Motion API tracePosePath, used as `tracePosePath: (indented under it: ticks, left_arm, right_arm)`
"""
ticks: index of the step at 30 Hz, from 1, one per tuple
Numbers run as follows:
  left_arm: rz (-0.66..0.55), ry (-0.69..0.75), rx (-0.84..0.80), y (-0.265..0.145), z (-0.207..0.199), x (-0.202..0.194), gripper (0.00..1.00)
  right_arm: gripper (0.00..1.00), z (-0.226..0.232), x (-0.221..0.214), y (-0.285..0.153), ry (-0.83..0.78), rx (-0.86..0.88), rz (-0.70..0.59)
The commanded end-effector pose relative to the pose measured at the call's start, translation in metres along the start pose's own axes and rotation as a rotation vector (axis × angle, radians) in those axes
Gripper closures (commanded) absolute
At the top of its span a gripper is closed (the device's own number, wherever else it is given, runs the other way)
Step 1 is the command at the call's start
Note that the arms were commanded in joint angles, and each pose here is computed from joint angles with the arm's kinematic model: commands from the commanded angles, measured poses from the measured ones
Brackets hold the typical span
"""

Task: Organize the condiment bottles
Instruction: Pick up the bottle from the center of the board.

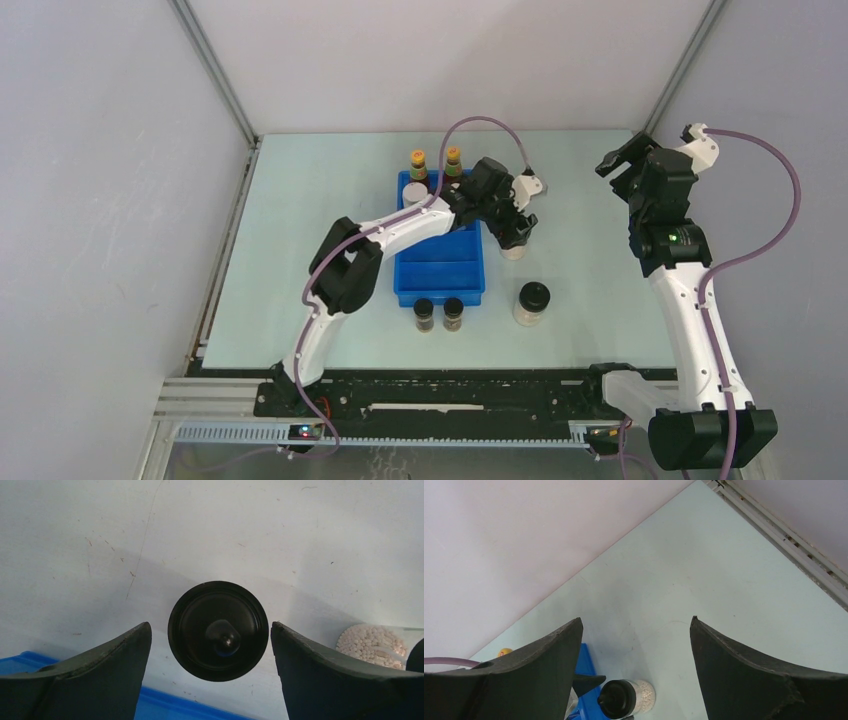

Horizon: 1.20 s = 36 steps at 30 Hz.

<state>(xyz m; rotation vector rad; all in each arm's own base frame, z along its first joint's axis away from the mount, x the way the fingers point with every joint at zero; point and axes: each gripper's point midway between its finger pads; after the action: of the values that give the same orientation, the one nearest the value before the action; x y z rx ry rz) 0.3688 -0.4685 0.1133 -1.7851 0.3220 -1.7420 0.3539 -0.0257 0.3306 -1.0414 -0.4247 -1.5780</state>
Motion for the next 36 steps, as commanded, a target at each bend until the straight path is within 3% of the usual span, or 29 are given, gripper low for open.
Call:
tracePosePath:
  ticks: [1, 9, 12, 15, 19, 24, 36]
  left_arm:
    - [-0.05, 0.019, 0.027, -0.001, 0.006, 0.028, 0.08]
    - [-0.054, 0.02, 0.017, 0.004, 0.004, 0.03, 0.2]
    - [-0.051, 0.019, 0.011, 0.005, 0.003, 0.029, 0.38]
    - [-0.047, 0.017, 0.011, 0.006, 0.002, 0.028, 0.66]
    - [-0.044, 0.018, 0.015, 0.006, 0.002, 0.028, 0.76]
    - [-0.042, 0.019, 0.015, 0.005, -0.001, 0.028, 0.99]
    - [-0.046, 0.027, 0.042, -0.003, -0.002, 0.038, 1.0]
  right_arm:
    - [0.13, 0.007, 0.006, 0.002, 0.008, 0.024, -0.029]
    - [0.13, 0.007, 0.006, 0.003, 0.003, 0.023, -0.03]
    - [0.13, 0.007, 0.006, 0.003, 0.001, 0.022, -0.031]
    - [0.13, 0.006, 0.006, 0.004, 0.0, 0.02, -0.031]
    - [0.13, 0.007, 0.006, 0.003, 0.001, 0.022, -0.03]
    - [0.13, 0.007, 0.007, 0.001, 0.001, 0.025, -0.031]
    - [0.13, 0.003, 0.003, 0.001, -0.006, 0.008, -0.018]
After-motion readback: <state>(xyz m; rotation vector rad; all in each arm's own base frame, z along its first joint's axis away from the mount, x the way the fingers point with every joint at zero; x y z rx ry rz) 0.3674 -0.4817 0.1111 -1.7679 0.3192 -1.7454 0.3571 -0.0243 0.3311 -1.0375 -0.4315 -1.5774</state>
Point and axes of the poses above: each gripper's point midway between its finger pads, its own y axis out along the fingers, its own z axis along the line the jaws close on, x = y × z, and after that the axes turned 6 degrees about y, right-handed
